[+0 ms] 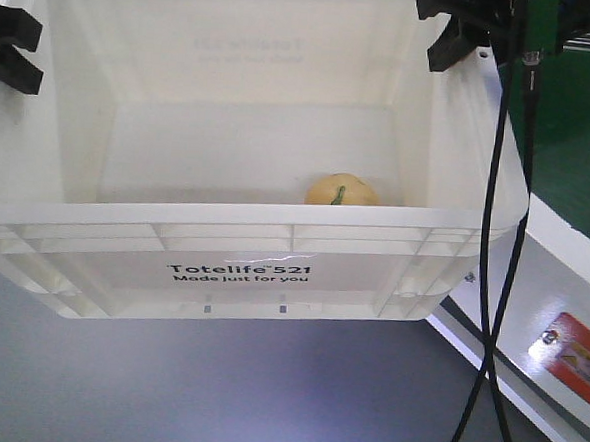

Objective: Place moving items into box and shelve

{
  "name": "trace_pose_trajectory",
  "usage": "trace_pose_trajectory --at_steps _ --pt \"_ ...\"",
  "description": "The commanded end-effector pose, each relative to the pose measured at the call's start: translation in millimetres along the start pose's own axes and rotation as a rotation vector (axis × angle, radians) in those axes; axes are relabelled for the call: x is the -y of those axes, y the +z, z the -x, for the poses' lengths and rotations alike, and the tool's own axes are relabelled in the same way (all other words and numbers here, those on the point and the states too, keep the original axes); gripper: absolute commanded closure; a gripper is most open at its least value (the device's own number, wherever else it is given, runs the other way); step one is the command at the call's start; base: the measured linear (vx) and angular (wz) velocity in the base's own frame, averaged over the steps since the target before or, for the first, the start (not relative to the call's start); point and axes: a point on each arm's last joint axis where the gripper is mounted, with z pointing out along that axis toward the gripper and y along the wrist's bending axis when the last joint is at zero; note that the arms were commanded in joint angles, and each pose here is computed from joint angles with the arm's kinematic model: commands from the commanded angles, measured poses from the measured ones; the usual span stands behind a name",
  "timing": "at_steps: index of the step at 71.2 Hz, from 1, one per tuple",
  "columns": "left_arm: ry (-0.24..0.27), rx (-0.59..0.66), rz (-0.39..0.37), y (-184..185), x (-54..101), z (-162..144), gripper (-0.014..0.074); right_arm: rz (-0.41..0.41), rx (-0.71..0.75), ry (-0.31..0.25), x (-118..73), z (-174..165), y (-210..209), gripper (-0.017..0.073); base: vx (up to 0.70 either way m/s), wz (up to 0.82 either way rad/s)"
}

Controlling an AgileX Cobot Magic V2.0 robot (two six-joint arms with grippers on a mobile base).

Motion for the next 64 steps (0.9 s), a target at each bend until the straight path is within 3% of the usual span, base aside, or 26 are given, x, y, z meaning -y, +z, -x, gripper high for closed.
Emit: trace_pose_trajectory --at_steps 1,64 --pt "0.02 0.173 -0.08 -28.5 14.6 7.9 0.061 0.09 0.126 -0.017 -14.5 0.6 -40.7 0.0571 -0.1 0.46" --pt "0.02 0.173 -0.08 -28.5 14.6 7.9 0.061 0.089 0.126 -0.018 -14.4 0.6 -40.7 0.0571 -0.03 0.64"
